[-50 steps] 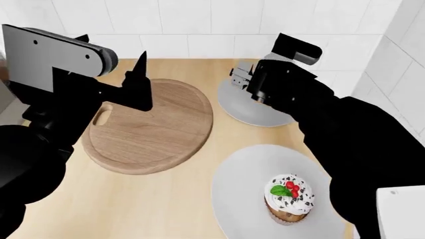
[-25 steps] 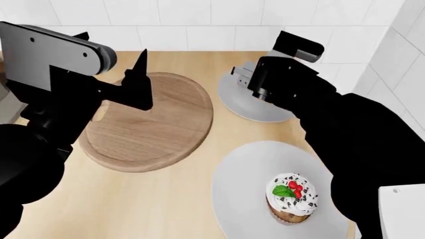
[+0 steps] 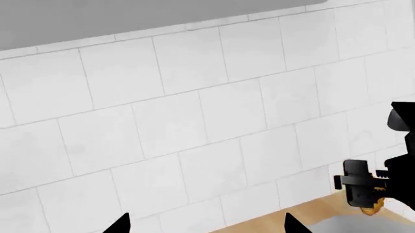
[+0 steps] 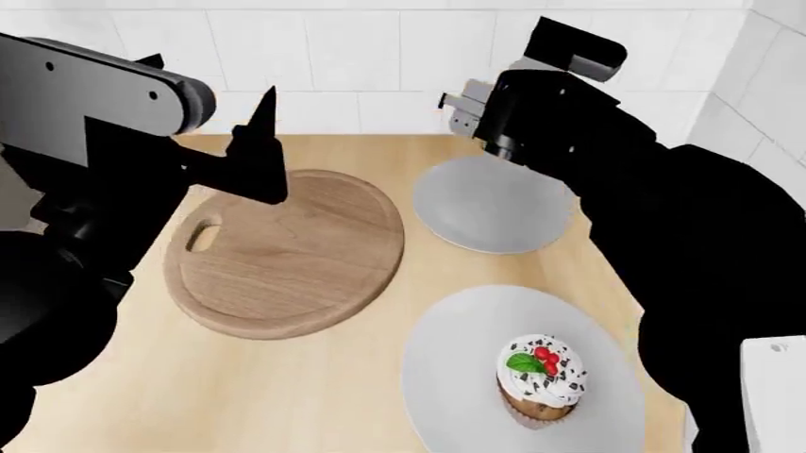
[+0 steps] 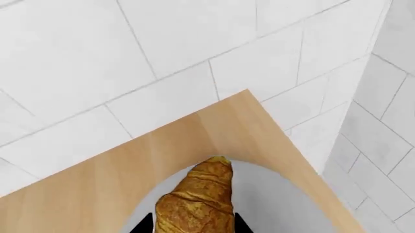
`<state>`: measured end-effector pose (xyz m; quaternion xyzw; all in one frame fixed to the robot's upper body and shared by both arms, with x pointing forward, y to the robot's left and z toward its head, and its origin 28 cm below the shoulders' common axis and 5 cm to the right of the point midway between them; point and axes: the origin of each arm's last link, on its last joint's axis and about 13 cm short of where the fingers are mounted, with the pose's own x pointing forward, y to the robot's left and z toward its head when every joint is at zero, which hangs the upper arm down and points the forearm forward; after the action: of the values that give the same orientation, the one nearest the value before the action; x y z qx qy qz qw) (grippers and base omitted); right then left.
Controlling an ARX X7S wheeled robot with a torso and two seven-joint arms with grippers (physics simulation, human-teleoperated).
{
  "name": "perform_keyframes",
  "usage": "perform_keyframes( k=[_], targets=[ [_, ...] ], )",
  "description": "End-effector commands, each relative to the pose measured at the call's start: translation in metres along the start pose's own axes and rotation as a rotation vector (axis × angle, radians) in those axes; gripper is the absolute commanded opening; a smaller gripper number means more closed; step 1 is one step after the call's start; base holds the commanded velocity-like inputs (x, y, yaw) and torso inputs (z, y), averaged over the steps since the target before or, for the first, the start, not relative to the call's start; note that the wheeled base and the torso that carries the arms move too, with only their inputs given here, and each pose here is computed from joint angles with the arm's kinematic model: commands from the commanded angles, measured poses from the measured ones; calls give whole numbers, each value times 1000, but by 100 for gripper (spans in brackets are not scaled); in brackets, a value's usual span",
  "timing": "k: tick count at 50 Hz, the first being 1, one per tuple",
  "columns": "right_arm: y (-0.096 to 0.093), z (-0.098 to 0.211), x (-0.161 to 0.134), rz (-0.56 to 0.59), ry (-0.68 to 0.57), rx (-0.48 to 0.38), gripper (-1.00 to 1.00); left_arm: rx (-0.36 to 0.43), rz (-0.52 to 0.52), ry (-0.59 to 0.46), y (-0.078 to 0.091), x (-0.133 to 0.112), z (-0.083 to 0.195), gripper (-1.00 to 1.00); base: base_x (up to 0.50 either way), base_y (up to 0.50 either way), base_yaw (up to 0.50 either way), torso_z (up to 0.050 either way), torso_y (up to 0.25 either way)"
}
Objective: From the different types of pastries on the counter, select a croissant and place it on the cutting board. Then retrieve a jar of jam from the cabinet and place it alongside the croissant on the cutting board.
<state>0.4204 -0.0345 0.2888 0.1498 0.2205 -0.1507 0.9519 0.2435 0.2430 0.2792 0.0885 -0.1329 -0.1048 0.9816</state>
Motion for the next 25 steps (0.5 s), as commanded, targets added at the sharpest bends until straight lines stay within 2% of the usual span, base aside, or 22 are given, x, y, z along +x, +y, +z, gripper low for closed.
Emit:
perform_keyframes(
  k=[1, 5, 12, 18, 21, 25],
  targets=[
    [0, 27, -17, 109, -34, -74, -100, 0, 7, -10, 2, -1, 4, 100, 0, 0, 0, 0, 250],
    [-2, 27, -19, 243, -5, -141, -100, 0, 10, -14, 2, -1, 5, 100, 0, 0, 0, 0, 250],
    [-3, 24, -18, 557, -6, -275, -100, 1, 19, -24, 3, -2, 10, 100, 0, 0, 0, 0, 4],
    [0, 19, -18, 735, 15, -334, -100, -7, 26, -33, 4, -2, 12, 100, 0, 0, 0, 0, 0],
    [2, 12, -20, 790, 62, -393, -100, -8, 23, -38, 4, -3, 14, 100, 0, 0, 0, 0, 0],
    [4, 5, -25, 865, 170, -394, -100, -10, 26, -43, 5, -4, 15, 100, 0, 0, 0, 0, 0]
  ],
)
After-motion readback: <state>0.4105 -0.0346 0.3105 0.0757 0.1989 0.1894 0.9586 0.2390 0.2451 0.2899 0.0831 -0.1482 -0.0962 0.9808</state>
